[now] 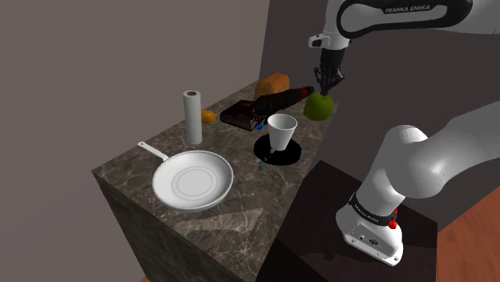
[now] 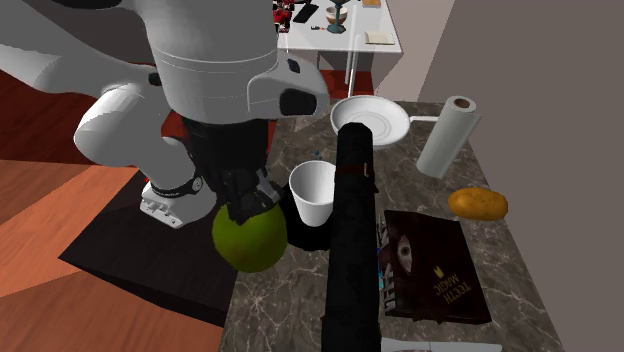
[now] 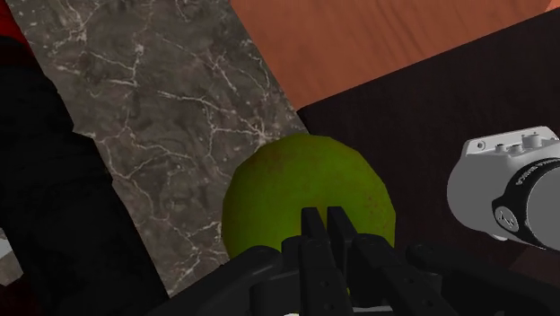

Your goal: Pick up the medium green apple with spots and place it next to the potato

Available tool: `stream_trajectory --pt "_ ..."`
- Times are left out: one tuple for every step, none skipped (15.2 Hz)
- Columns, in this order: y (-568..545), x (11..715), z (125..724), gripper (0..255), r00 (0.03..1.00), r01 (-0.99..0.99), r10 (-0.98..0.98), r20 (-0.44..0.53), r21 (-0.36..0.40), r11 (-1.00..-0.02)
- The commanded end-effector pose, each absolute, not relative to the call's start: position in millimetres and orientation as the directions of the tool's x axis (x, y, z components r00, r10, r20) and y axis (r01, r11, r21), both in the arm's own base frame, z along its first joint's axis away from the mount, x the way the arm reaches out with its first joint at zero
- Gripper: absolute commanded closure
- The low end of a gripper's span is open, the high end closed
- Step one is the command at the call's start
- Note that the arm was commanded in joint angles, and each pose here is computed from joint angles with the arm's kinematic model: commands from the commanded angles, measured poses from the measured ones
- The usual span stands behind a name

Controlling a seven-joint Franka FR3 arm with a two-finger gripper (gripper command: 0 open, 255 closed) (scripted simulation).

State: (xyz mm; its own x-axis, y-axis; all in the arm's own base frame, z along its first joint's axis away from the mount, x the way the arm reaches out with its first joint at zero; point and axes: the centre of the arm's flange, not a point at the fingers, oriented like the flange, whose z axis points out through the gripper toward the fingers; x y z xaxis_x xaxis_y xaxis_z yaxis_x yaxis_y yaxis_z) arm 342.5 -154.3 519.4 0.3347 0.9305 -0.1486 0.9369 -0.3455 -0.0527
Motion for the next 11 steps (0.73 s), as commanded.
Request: stream_trajectory --pt "-155 343 531 255 0.335 0.937 0.931 -0.148 -0.053 -0.345" --pt "-155 343 536 255 0.335 0.937 0.931 -0.148 -0.053 -0.345" --pt "-155 343 542 255 0.335 0.937 0.931 -0.148 -0.053 -0.345" --pt "-155 343 547 255 0.335 0.937 0.931 -0.148 -0.053 -0.345" --pt "-155 343 552 255 0.335 0.937 0.931 -0.148 -0.053 -0.345" --pt "-155 343 558 255 0.335 0.937 0.931 -0.148 -0.053 -0.345" --pt "-155 343 563 255 0.335 0.937 0.931 -0.148 -0.053 -0.345" --pt "-155 343 568 255 0.335 0.937 0.931 -0.148 -0.053 -0.345" --pt "-155 343 571 255 0.335 0.937 0.931 -0.148 -0.053 -0.345" --pt "-144 350 572 255 0.335 0.937 0.931 -0.148 -0.053 -0.345" --pt "-133 358 572 255 0.335 0.937 0.931 -0.148 -0.053 -0.345"
